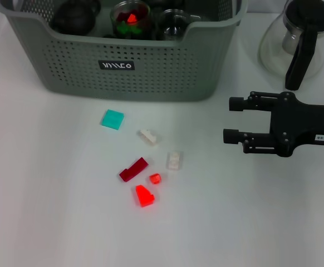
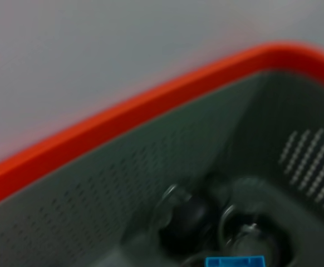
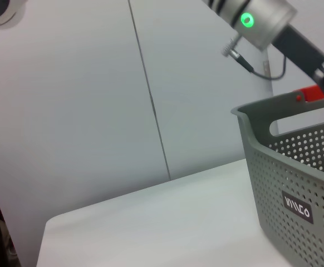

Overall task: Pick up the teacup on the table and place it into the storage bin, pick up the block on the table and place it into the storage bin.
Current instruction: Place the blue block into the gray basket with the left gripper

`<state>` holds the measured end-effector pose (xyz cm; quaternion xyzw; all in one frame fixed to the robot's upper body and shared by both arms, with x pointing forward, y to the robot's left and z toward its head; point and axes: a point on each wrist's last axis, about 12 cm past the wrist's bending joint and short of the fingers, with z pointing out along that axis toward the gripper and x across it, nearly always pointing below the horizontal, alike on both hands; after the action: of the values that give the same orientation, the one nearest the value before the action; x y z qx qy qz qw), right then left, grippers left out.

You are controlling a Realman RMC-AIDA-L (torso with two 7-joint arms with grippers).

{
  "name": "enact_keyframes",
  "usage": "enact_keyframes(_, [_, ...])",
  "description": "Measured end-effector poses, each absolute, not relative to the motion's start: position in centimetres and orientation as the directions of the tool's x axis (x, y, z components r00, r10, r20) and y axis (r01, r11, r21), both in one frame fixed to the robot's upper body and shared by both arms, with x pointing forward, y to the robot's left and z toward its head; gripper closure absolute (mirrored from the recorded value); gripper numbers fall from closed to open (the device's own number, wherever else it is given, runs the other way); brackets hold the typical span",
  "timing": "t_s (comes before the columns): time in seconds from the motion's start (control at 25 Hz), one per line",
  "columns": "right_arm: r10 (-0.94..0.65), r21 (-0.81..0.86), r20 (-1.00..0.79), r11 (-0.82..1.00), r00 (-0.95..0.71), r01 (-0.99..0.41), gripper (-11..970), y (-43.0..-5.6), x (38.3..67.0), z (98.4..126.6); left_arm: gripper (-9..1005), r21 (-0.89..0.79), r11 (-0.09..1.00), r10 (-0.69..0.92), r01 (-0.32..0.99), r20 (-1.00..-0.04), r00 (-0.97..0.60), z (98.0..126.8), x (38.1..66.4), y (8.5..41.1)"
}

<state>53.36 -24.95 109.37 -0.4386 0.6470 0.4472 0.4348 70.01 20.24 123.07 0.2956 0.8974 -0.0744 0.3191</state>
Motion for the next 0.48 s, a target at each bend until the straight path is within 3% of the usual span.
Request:
enact_keyframes(0.2, [-0.178,0.198,-0.955,0.216,-0.238,-0.956,198,-24.9,53.4,109.3,567,0.115,0.810,0.523,0.575,-0.586,-0.619,121.9,70.1,18.7])
enact_keyframes(0.48, [-0.177,0.198,-0.955,0.213,-0.237,-0.957,198,-24.8,53.4,109.4,533,0.084,0.823,0.490,0.562,-0.607,-0.625,122.8,69.8,19.1])
